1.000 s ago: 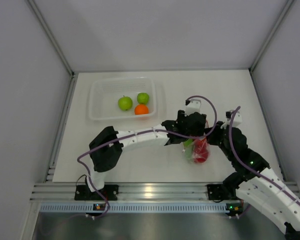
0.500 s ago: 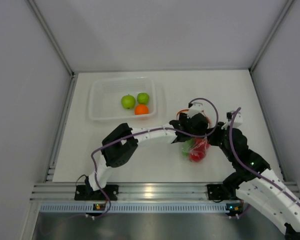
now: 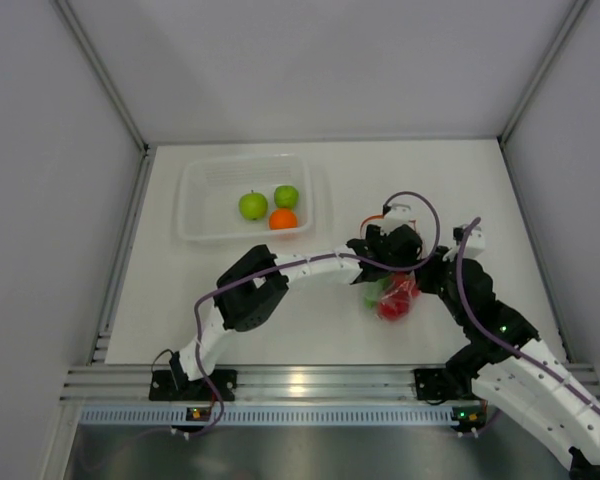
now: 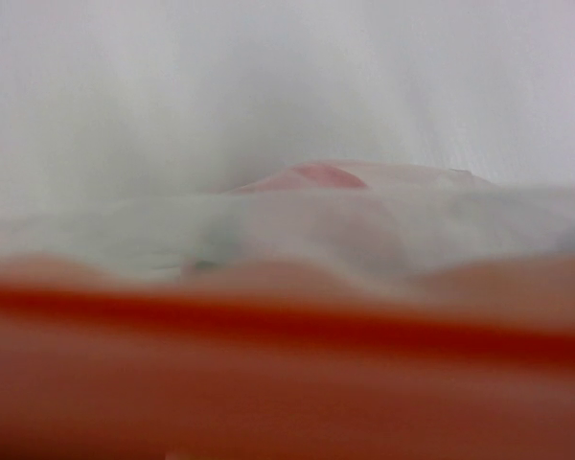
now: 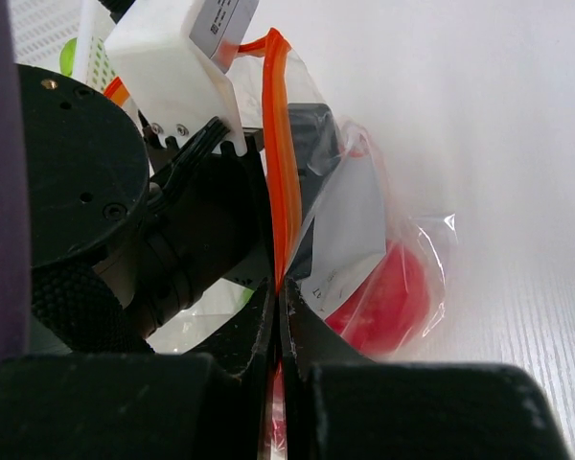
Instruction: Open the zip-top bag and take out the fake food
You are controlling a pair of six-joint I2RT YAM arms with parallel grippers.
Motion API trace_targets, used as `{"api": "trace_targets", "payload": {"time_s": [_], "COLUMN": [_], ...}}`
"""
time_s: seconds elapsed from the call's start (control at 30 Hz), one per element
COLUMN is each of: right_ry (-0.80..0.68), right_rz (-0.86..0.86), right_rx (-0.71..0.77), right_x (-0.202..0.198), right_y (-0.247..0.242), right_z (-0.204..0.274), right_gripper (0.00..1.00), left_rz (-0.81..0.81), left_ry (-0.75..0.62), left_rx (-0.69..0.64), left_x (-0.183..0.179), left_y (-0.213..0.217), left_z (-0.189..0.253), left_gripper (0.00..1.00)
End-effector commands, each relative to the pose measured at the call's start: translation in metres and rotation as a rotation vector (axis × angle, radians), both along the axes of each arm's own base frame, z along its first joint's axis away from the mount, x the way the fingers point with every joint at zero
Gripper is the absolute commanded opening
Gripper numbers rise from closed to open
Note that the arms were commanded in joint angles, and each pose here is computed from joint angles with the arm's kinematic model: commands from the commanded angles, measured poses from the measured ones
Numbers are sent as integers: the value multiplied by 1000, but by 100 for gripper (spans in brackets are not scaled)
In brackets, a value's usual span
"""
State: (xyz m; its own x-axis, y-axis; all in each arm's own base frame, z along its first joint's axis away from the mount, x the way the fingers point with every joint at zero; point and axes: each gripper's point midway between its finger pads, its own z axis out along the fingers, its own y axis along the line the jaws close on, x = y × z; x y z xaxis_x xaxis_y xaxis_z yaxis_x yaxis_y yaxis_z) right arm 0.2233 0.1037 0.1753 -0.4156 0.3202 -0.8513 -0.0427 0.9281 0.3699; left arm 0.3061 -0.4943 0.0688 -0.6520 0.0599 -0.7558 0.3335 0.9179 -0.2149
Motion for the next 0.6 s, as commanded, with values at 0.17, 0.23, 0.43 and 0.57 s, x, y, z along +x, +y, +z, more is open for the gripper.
{"api": "trace_targets", "payload": {"time_s": [0.17, 0.23, 0.43, 0.57], "right_ry": [-38, -51, -51, -43], "right_rz": [31, 34, 96, 130], "right_rx": [-16, -26, -49, -38], "right_x": [5, 8, 19, 25], "right_y": [6, 7, 24, 36], "right_z": [12, 18, 26, 27], "right_gripper": [0, 0, 0, 0], "left_rz": [-29, -54, -115, -140], "left_ry": [-10, -20, -35, -35], "left_rx": [-108, -143, -270, -293], "left_x": [-16, -24, -50, -62], "left_y": [4, 4, 12, 20], "left_z": [51, 67, 115, 127], "left_gripper": [0, 0, 0, 0]}}
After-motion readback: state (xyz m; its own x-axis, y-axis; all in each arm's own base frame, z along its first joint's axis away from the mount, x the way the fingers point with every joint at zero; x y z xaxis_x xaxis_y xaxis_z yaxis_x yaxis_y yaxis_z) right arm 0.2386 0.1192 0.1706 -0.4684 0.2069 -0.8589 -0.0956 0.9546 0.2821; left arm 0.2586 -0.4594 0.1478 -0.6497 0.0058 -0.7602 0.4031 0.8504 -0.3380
